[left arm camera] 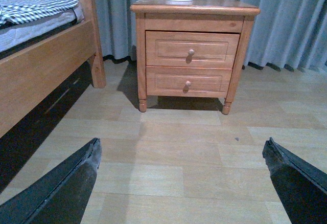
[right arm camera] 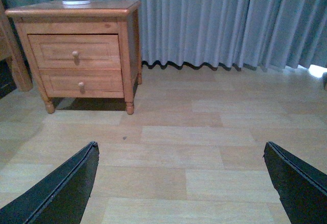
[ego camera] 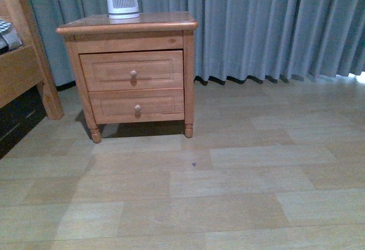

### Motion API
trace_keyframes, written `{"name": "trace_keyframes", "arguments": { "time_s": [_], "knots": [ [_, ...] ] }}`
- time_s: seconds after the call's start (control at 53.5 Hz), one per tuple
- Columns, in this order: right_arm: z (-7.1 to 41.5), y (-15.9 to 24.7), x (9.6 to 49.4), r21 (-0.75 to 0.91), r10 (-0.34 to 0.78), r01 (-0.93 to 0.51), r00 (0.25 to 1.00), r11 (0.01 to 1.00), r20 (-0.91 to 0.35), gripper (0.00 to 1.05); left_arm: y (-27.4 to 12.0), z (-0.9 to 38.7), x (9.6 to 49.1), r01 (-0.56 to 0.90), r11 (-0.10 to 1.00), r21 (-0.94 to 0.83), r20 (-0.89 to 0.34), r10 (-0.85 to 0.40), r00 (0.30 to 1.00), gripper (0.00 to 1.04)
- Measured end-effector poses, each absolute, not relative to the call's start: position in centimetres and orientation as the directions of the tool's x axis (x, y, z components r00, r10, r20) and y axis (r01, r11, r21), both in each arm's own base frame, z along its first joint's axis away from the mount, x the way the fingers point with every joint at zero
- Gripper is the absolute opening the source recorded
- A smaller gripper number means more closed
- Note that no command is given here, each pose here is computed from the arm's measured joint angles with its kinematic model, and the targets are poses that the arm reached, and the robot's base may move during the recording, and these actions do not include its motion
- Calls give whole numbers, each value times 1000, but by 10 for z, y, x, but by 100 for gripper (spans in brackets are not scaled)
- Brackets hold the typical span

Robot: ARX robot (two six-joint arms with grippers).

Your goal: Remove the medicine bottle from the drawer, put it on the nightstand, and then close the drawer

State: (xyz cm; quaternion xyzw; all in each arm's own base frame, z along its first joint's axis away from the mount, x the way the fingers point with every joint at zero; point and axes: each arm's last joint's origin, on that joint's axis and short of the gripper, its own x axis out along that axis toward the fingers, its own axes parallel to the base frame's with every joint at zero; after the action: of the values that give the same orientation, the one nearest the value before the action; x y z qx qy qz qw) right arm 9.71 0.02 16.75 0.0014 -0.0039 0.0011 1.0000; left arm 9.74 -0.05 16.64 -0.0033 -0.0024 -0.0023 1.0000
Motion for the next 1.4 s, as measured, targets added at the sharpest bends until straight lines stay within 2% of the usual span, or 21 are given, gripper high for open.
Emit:
{"name": "trace_keyframes", "arguments": {
  "time_s": [1.401],
  "knots": [
    [168, 0, 97, 3, 2, -2, 1000, 1000, 8, 98, 0, 166, 97, 5, 1000, -7, 5, -5, 1000, 98]
  ]
}}
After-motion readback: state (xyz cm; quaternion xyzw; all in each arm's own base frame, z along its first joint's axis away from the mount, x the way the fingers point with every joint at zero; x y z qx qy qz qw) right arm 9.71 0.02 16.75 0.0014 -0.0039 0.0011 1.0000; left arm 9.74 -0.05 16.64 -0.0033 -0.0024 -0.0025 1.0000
